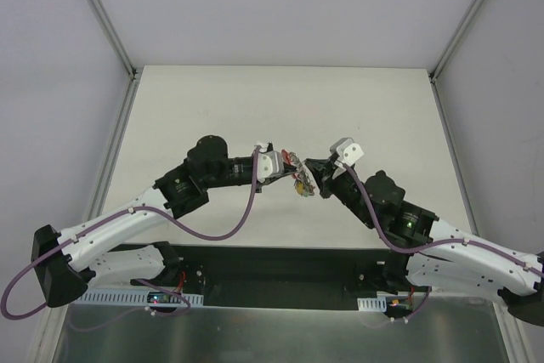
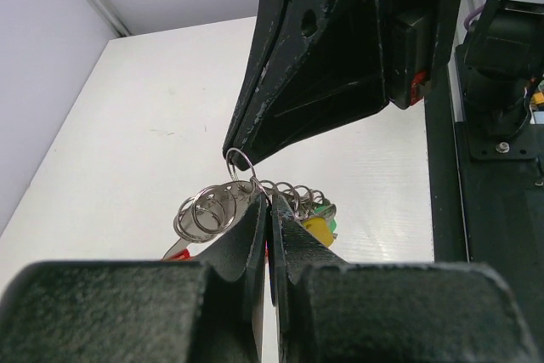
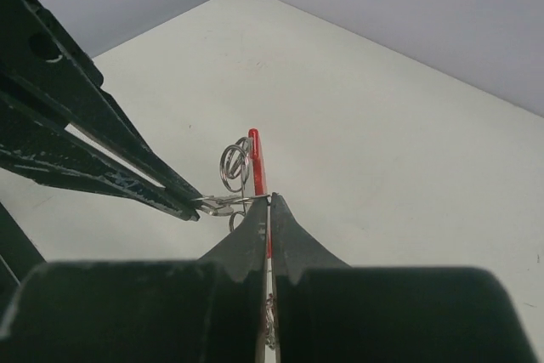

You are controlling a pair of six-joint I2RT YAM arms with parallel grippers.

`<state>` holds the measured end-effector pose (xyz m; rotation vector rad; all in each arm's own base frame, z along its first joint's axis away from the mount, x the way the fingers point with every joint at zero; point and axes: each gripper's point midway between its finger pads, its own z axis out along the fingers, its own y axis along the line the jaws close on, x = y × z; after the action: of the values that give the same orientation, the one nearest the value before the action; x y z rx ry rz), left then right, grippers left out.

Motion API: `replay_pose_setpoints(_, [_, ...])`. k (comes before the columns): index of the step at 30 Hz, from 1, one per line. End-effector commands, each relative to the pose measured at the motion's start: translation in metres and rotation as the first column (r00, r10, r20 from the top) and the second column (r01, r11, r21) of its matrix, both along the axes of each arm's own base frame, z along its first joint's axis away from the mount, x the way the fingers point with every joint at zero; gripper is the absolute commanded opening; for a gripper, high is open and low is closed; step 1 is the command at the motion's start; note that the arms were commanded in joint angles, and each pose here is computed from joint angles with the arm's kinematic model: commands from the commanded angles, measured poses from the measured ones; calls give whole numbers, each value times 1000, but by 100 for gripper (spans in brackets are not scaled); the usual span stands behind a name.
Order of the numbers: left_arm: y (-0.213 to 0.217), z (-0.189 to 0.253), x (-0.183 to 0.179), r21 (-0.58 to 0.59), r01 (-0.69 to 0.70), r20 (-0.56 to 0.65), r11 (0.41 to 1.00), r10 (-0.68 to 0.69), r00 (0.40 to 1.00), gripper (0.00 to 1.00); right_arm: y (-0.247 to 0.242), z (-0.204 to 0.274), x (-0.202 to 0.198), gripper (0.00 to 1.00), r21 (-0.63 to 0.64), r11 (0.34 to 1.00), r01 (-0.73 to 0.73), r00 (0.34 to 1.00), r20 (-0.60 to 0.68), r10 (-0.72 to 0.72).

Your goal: Remove the keys from the keyring

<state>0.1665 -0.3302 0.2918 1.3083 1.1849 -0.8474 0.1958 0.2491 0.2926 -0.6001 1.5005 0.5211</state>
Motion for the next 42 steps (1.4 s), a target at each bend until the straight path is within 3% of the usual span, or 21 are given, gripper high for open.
replay_pose_setpoints(1, [6,-46,-11,142,16,-60,990,-7,998,0,-38,68,20,0,281,944,172,984,-7,-177])
replay_pose_setpoints(24, [3,-74,1,255,-110,59,961,98,993,0,-57,41,24,0,371,879,300,945,-242,-220])
replay_pose_setpoints(36, [-4,-96,9,341,-140,129,930,101,987,0,-42,32,27,1,156,949,273,924,-316,-213])
replay_pose_setpoints(42, [-2,-98,10,347,-151,134,926,110,985,0,-41,21,33,0,140,953,267,911,-359,-203])
